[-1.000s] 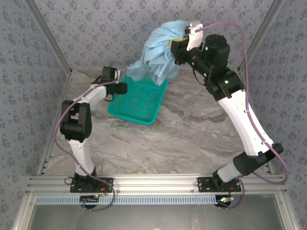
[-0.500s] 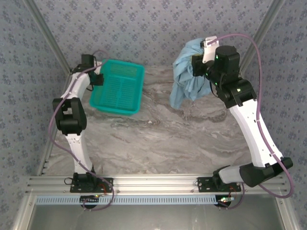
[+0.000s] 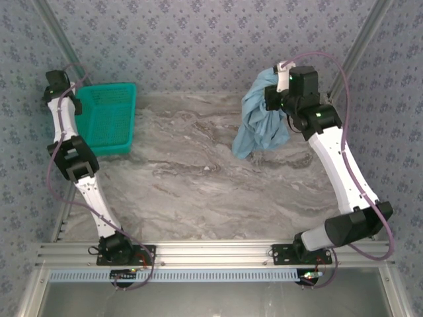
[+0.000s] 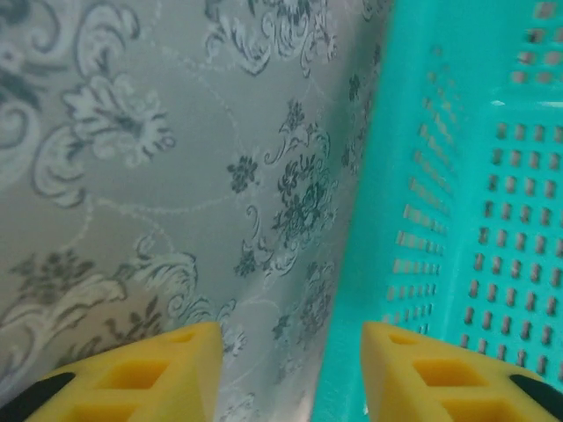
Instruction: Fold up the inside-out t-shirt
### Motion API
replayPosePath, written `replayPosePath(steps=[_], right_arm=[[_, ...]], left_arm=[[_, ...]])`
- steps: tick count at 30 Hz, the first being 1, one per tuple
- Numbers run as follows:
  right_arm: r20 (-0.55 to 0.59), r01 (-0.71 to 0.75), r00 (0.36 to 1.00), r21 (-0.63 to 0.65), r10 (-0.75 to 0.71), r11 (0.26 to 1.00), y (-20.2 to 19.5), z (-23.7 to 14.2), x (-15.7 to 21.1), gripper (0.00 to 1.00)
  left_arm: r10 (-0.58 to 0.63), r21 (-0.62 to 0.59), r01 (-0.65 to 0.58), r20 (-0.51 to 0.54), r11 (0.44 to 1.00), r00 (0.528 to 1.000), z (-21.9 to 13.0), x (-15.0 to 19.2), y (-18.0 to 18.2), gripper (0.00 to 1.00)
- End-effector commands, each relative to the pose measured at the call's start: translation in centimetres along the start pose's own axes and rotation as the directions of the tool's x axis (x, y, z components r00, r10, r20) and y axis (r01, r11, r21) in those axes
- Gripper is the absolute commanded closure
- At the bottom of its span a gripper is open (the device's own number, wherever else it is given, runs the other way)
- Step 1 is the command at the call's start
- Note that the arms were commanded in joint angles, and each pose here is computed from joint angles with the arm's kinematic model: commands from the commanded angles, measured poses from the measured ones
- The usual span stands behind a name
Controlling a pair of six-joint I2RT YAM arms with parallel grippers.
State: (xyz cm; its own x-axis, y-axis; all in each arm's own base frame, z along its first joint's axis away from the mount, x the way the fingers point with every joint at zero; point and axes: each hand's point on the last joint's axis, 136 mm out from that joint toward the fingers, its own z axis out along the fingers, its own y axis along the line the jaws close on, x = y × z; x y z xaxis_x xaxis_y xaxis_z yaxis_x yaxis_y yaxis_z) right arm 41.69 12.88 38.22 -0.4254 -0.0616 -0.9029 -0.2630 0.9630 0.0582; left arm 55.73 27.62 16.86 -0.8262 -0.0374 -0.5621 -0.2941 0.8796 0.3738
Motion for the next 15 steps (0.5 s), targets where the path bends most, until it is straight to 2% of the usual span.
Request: replayPosePath(steps=[1,4,6,8,9,10,11,13,14,15], right_arm=[[0.073,-0.033,0.997,-0.059,0.037,0.998,1.9,-0.3,-2.3,1.0],[0.049,-0.034,0.998,-0.117,0.04,0.993,4.9,0.4,-1.7,1.0],[0.018,-0.001,1.0,-0.161,0.004,0.987,7.5,0.8,-1.0,1.0],[-0.056,0.019,0.998,-0.155,-0.028,0.988,8.3,2.3,0.5,0.96],[-0.108,0.015,0.994,-0.118,-0.027,0.993,8.0,3.9,1.7,0.9],[-0.165,-0.007,0.986,-0.147,-0.017,0.989,9.0,5.7,3.3,0.76],[-0.233,-0.026,0.972,-0.227,-0.028,0.974,10.9,7.2,5.2,0.64],[-0.376,-0.018,0.919,-0.335,-0.117,0.942,13.9,9.0,8.7,0.27],[-0.416,0.034,0.891,-0.34,-0.182,0.94,14.0,8.7,10.0,0.2],[-0.421,0.093,0.881,-0.291,-0.214,0.952,13.0,8.4,10.7,0.17]], left_arm=[[-0.049,0.05,0.048,0.019,0.998,0.999,-2.6,-1.6,-2.3,0.49],[-0.152,0.173,0.139,0.065,0.975,0.986,-6.2,-3.3,-3.8,0.45],[-0.208,0.327,0.167,0.095,0.93,0.974,-9.6,-4.5,-6.5,0.44],[-0.228,0.468,0.143,0.13,0.872,0.965,-13.4,-5.3,-10.2,0.42],[-0.235,0.526,0.119,0.16,0.842,0.959,-15.6,-5.7,-12.1,0.41],[-0.233,0.578,0.086,0.185,0.812,0.955,-17.6,-5.7,-14.3,0.4],[-0.228,0.609,0.067,0.192,0.791,0.955,-19.2,-5.2,-16.0,0.4],[-0.236,0.659,0.024,0.234,0.751,0.943,-22.5,-4.5,-19.3,0.39],[-0.239,0.679,0.019,0.232,0.734,0.943,-23.8,-3.7,-20.8,0.39],[-0.251,0.702,0.012,0.238,0.712,0.938,-25.1,-2.9,-22.2,0.39]])
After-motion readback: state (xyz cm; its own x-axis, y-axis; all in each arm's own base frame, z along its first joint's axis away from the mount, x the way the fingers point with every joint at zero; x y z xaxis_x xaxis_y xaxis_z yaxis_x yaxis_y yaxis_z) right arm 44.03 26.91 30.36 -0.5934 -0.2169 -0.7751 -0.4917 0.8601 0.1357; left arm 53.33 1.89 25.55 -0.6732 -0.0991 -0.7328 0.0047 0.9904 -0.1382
